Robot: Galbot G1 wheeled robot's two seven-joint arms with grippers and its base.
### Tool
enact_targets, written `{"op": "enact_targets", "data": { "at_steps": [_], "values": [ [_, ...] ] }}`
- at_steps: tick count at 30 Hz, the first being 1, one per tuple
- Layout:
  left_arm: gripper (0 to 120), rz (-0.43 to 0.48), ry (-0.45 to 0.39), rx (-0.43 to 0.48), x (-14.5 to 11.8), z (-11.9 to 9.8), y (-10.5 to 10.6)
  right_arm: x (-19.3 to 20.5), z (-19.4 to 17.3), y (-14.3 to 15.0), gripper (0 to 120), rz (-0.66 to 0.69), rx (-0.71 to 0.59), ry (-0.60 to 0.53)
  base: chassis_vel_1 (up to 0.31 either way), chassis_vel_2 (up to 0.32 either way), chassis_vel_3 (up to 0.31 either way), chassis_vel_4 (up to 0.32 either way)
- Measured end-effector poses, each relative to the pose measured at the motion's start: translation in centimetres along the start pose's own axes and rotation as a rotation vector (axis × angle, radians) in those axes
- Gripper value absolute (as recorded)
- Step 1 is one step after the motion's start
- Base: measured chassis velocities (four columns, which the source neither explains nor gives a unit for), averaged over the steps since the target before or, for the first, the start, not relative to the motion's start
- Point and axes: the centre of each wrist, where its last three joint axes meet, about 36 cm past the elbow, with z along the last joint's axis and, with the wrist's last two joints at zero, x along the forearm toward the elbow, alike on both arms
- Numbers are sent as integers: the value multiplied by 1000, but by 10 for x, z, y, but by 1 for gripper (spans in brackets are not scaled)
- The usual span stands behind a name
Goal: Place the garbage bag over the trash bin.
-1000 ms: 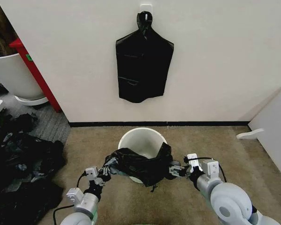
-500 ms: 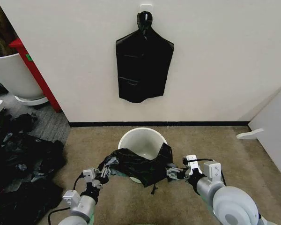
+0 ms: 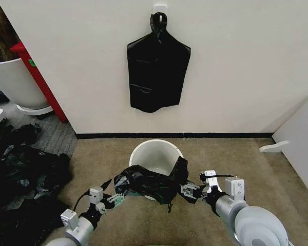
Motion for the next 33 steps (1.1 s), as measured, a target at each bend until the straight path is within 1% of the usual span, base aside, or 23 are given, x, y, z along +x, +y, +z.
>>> {"op": "enact_targets", "data": {
  "at_steps": [4, 8, 9, 11, 13, 15, 16, 20, 22, 23, 24, 26, 27, 31, 32, 33],
  "values": [
    [100, 27, -6, -9, 7, -7, 6, 6, -2, 3, 100, 2, -13, -1, 0, 0, 0, 0],
    [100, 33, -22, -41, 27, -14, 25, 18, -2, 10, 100, -7, -38, 1, 0, 0, 0, 0],
    [100, 33, -22, -41, 27, -14, 25, 18, -2, 10, 100, -7, -38, 1, 0, 0, 0, 0],
    [100, 45, -30, -63, 35, -20, 35, 22, -2, 14, 100, -15, -56, 8, 0, 0, 0, 0],
    [100, 66, -33, -74, 40, -23, 40, 24, 1, 15, 100, -13, -67, 22, 0, 0, 0, 0],
    [100, 108, -41, -89, 45, -27, 45, 25, 5, 16, 100, -3, -77, 43, 0, 0, 0, 0],
    [100, 108, -41, -89, 45, -27, 45, 25, 5, 16, 100, -3, -77, 43, 0, 0, 0, 0],
    [100, 223, -36, -120, 52, -30, 56, 26, 12, 16, 100, 13, -91, 77, 0, 0, 0, 0],
    [100, 290, -30, -145, 56, -36, 61, 26, 13, 15, 100, 21, -95, 84, 0, 0, 0, 0],
    [100, 301, -35, -148, 57, -38, 62, 26, 13, 15, 100, 26, -95, 83, 0, 0, 0, 0],
    [100, 301, -35, -148, 57, -38, 62, 26, 13, 15, 100, 26, -95, 83, 0, 0, 0, 0],
    [100, 286, -70, -141, 57, -46, 61, 26, 11, 13, 100, 37, -89, 71, 0, 0, 0, 0],
    [100, 261, -90, -131, 57, -48, 59, 26, 8, 11, 100, 41, -82, 57, 0, 0, 0, 0],
    [100, 116, -193, -56, 47, -63, 41, 29, -12, -3, 100, 45, -21, -74, 0, 0, 0, 0],
    [100, 116, -193, -56, 47, -63, 41, 29, -12, -3, 100, 45, -21, -74, 0, 0, 0, 0],
    [100, 86, -206, -30, 42, -67, 34, 32, -20, -10, 100, 53, -9, -116, 0, 0, 0, 0]
  ]
}}
